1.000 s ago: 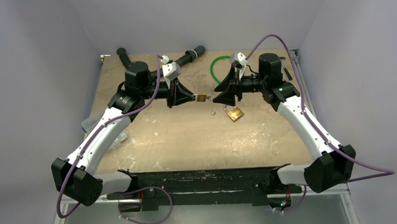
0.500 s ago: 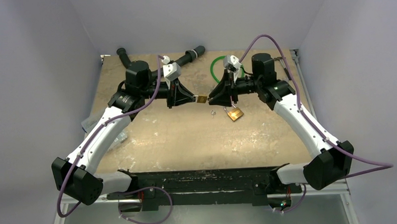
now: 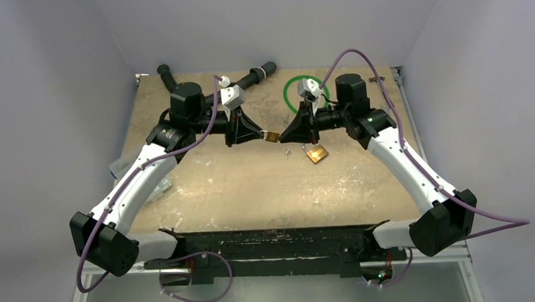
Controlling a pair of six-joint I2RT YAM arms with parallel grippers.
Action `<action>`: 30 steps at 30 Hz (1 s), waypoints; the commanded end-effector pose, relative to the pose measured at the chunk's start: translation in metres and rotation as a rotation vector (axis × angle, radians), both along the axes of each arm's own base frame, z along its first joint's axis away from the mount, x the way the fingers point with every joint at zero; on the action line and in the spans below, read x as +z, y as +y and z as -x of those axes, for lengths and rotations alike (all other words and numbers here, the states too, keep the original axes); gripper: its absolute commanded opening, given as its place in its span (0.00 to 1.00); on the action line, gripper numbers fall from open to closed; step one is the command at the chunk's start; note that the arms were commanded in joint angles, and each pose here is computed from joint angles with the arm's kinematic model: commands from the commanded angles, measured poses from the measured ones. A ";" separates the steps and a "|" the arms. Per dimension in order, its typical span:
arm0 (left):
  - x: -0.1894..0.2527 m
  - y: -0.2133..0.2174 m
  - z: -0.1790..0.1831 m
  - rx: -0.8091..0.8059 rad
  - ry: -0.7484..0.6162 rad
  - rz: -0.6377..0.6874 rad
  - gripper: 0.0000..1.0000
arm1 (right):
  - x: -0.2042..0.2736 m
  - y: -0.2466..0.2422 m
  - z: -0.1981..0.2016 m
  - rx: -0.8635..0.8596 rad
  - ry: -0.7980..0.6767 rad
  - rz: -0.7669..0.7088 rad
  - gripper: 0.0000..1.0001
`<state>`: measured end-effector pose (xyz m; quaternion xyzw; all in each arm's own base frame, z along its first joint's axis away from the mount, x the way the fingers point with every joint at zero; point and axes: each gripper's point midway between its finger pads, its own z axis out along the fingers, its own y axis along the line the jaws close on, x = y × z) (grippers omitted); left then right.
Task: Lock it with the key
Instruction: Remove the key from the lock, then place the key at the center of the board.
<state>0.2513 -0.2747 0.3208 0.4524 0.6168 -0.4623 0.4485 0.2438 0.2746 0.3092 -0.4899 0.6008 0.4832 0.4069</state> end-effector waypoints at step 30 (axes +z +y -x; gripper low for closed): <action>-0.013 0.012 -0.045 0.183 -0.005 -0.021 0.00 | -0.140 -0.086 -0.020 -0.206 -0.017 0.423 0.00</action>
